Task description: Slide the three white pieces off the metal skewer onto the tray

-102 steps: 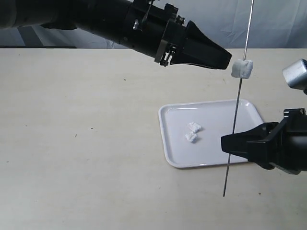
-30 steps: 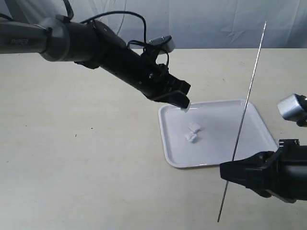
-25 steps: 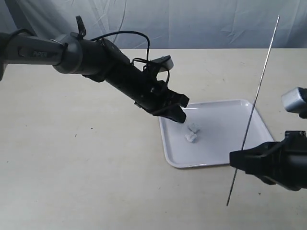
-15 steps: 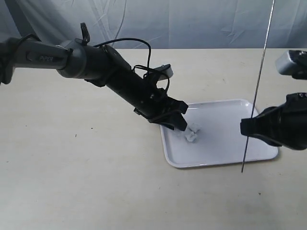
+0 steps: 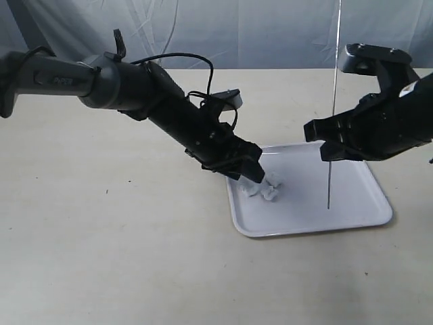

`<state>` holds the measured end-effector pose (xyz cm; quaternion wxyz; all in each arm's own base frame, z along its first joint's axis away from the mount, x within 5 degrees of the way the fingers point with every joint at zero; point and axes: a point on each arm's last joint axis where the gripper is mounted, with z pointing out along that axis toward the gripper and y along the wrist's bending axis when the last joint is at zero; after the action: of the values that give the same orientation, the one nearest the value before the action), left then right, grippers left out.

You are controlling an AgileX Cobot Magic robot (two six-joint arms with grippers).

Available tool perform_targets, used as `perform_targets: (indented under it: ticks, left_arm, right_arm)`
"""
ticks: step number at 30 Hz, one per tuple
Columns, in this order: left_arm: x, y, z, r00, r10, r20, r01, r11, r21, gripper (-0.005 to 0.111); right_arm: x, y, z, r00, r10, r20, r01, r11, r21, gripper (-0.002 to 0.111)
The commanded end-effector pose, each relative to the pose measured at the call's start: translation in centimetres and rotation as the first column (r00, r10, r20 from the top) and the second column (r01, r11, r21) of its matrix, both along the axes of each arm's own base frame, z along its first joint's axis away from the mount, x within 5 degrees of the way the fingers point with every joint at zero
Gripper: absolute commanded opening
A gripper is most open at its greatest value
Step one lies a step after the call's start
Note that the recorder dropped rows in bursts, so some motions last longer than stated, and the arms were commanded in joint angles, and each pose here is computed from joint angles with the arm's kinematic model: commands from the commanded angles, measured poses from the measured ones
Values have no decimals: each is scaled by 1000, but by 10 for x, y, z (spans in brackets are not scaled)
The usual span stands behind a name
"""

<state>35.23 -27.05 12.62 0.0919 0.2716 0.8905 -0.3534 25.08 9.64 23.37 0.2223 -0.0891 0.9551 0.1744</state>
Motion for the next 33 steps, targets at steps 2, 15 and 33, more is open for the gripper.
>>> perform_targets:
  ticks: [2,15,33]
  left_arm:
    - [2,12,47,992,-20,125,19,1000,8,54]
    - [-17,45,142,925,37,379,-82,991,102,54]
    - [-95,103,162,849,195,490,-259,964,64,54]
  right_arm:
    - [22,6,-21,995,16,-97,-19,999,-33,-1]
    - [40,8,-85,969,1,-247,-27,994,-105,-1]
    - [47,8,-99,973,-18,-229,-10,993,-121,2]
